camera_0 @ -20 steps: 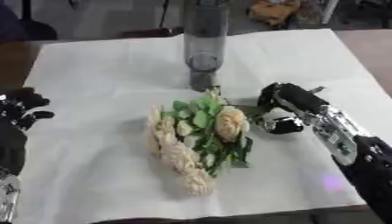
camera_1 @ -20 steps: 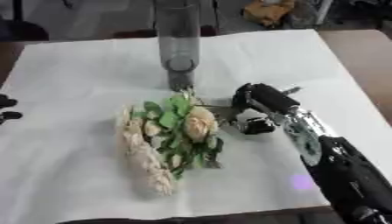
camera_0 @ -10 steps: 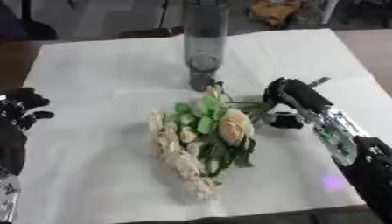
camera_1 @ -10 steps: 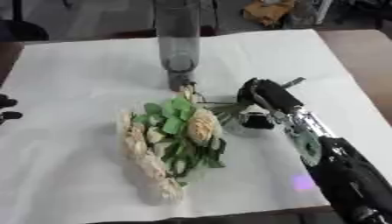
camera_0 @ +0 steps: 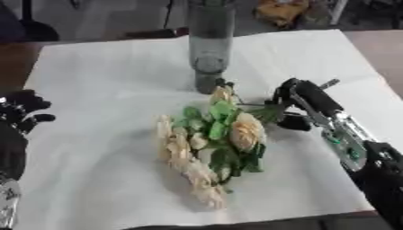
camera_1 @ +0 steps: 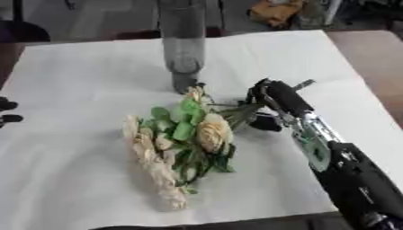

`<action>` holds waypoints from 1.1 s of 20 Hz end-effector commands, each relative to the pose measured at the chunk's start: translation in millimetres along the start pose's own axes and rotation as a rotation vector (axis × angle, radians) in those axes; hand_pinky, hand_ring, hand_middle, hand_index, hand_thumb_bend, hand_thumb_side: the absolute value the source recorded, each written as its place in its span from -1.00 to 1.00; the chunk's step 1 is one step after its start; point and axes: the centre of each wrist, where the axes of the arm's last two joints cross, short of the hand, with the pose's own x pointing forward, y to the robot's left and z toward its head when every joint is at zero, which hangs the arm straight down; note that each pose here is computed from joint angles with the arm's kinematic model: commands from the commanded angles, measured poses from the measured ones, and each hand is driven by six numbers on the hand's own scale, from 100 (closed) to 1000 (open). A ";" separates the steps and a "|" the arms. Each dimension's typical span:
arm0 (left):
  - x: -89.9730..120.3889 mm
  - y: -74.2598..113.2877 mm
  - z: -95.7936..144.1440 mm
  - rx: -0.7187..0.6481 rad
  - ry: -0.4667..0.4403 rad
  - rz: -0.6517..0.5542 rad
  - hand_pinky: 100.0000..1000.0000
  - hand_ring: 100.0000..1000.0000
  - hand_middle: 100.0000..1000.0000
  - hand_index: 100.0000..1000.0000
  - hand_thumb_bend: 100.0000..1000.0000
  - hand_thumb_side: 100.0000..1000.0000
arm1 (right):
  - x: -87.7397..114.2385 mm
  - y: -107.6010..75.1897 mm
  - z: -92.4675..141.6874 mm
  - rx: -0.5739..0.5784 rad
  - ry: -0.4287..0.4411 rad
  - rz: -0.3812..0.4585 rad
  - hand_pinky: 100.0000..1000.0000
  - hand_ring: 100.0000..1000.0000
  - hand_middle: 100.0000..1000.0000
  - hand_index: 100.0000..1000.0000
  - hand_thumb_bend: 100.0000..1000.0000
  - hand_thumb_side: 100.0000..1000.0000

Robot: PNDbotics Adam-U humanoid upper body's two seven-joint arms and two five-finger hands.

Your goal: Arrange flowers into the vase.

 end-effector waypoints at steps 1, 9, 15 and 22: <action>5.6 -0.1 -3.5 -0.006 -0.019 -0.002 0.04 0.20 -0.01 0.23 0.15 0.58 | -4.8 -11.0 -2.5 -0.029 0.010 -0.010 -0.84 -0.53 -0.67 -0.17 -1.00 -0.04; 5.2 -0.1 -3.1 -0.006 -0.017 -0.002 0.04 0.20 -0.01 0.23 0.15 0.58 | -1.5 -16.6 -7.1 -0.017 0.042 -0.124 -0.97 -0.62 -0.77 -0.18 -1.00 0.13; 5.2 0.0 -3.1 -0.006 -0.016 -0.003 0.04 0.20 -0.01 0.23 0.15 0.58 | 3.8 -30.8 -12.0 -0.038 0.067 -0.213 -1.00 -0.70 -0.85 -0.22 -1.00 0.27; 5.1 0.5 -2.9 -0.004 -0.015 -0.005 0.04 0.20 -0.01 0.23 0.15 0.58 | 5.6 -42.1 -14.7 -0.066 0.094 -0.281 -1.00 -0.98 -1.00 -0.31 -1.00 0.50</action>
